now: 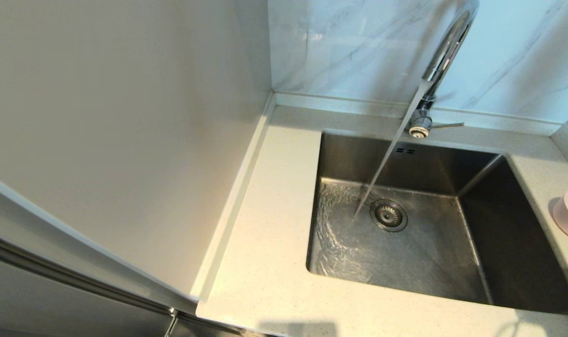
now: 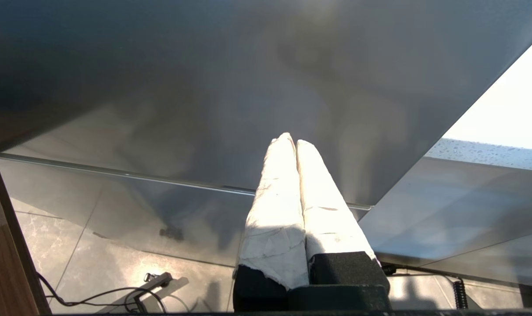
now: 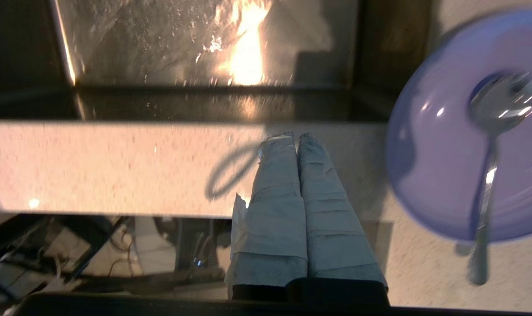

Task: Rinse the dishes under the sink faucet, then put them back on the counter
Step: Pick up the bowl

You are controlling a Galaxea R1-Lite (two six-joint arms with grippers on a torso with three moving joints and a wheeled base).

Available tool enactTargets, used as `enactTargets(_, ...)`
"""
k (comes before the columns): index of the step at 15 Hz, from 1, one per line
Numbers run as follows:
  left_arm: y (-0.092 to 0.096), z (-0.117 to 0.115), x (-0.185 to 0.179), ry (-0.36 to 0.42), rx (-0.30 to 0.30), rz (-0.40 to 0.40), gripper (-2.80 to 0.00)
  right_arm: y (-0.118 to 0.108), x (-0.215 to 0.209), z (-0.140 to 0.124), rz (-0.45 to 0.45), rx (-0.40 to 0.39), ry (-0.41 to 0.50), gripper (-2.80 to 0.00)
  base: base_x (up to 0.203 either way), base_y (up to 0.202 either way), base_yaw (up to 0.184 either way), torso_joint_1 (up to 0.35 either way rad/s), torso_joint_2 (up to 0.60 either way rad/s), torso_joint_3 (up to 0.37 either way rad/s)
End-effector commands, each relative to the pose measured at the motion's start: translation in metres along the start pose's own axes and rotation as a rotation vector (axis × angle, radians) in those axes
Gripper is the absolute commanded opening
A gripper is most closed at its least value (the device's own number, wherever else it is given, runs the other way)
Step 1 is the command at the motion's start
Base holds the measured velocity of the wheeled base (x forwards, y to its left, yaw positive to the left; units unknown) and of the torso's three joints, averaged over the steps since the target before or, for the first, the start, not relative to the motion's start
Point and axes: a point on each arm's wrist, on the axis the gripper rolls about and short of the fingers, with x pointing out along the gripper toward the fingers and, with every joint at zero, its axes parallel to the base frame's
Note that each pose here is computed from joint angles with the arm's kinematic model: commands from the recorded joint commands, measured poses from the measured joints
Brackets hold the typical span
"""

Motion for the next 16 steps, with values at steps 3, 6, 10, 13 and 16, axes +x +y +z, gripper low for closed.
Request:
enactTargets(3, 0.0, 0.0, 0.0, 0.0, 0.0, 0.001, -2.8, -0.003, 0.003, 0.045, -0.112, -0.019, -0.042, -2.8, 0.0, 0.0, 0.0, 0.0, 0.0, 0.0)
enactTargets(6, 0.0, 0.0, 0.0, 0.0, 0.0, -0.001, -2.8, -0.005, 0.009, 0.071, -0.152, -0.021, -0.041, -2.8, 0.0, 0.0, 0.0, 0.0, 0.0, 0.0)
enactTargets(10, 0.0, 0.0, 0.0, 0.0, 0.0, -0.001, -2.8, -0.019, 0.019, 0.081, -0.233, 0.022, 0.004, -2.8, 0.0, 0.0, 0.0, 0.0, 0.0, 0.0)
enactTargets(13, 0.0, 0.0, 0.0, 0.0, 0.0, 0.001, -2.8, -0.028, 0.024, 0.086, -0.262, 0.042, 0.024, -2.8, 0.0, 0.0, 0.0, 0.0, 0.0, 0.0)
enactTargets(16, 0.0, 0.0, 0.0, 0.0, 0.0, 0.001, -2.8, -0.034, 0.034, 0.089, -0.289, 0.046, 0.06, -2.8, 0.0, 0.0, 0.0, 0.0, 0.0, 0.0)
